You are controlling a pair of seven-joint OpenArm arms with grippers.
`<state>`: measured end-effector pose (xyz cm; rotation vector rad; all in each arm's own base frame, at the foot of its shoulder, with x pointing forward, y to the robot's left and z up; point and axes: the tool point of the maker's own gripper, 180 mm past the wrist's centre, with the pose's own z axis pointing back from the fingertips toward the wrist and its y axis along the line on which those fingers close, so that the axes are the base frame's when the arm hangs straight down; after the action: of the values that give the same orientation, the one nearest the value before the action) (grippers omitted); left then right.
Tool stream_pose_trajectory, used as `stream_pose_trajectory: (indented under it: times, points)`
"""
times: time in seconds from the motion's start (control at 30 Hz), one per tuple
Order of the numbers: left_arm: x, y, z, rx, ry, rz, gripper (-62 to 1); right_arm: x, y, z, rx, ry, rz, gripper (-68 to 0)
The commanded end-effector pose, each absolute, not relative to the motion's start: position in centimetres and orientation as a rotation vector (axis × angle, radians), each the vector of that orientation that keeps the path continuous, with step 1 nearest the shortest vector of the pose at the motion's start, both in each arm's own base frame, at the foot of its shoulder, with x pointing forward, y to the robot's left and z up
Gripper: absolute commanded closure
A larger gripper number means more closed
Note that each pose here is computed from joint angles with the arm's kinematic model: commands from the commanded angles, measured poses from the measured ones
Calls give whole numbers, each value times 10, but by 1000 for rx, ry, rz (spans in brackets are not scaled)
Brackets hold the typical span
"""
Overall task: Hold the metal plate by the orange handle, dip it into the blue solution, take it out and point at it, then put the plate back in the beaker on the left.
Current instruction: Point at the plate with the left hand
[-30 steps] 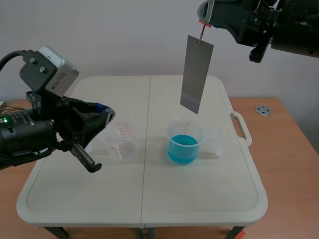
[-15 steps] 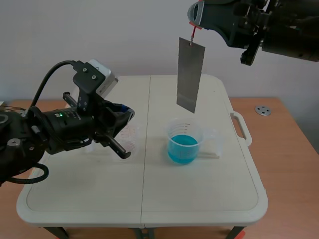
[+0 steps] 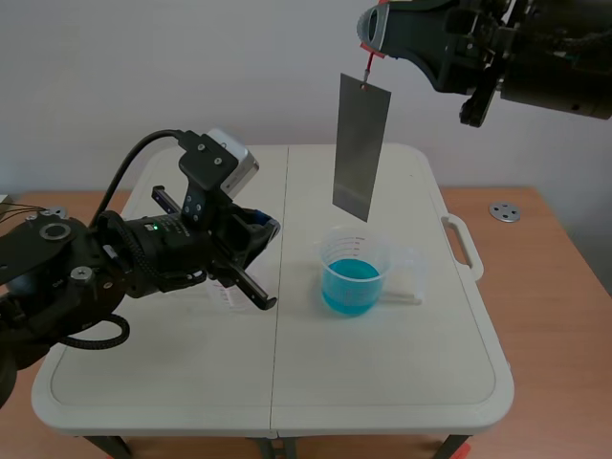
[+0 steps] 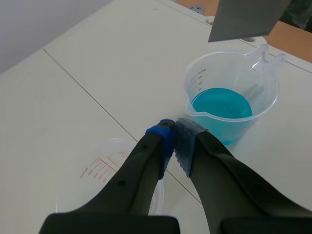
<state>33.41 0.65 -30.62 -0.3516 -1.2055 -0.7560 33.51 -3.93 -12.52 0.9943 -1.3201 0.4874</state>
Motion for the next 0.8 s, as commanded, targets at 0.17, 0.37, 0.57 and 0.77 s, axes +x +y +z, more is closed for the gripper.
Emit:
stream_pose_trajectory:
  times: [0.17,0.37,0.57,0.77]
  points:
    - [338,4,-293,-364,-1247,-754,-21,335,-40,-109,1015,-1365,499,-15]
    - [338,4,-293,-364,-1246,-754,-21,335,-40,-109,1015,-1365,499,-15]
    - [338,4,-293,-363,-1247,-754,-21,335,-40,-109,1015,-1365,499,-15]
    - [340,11,-292,-345,-1260,-722,-21,335,-40,-109,1016,-1366,499,-15]
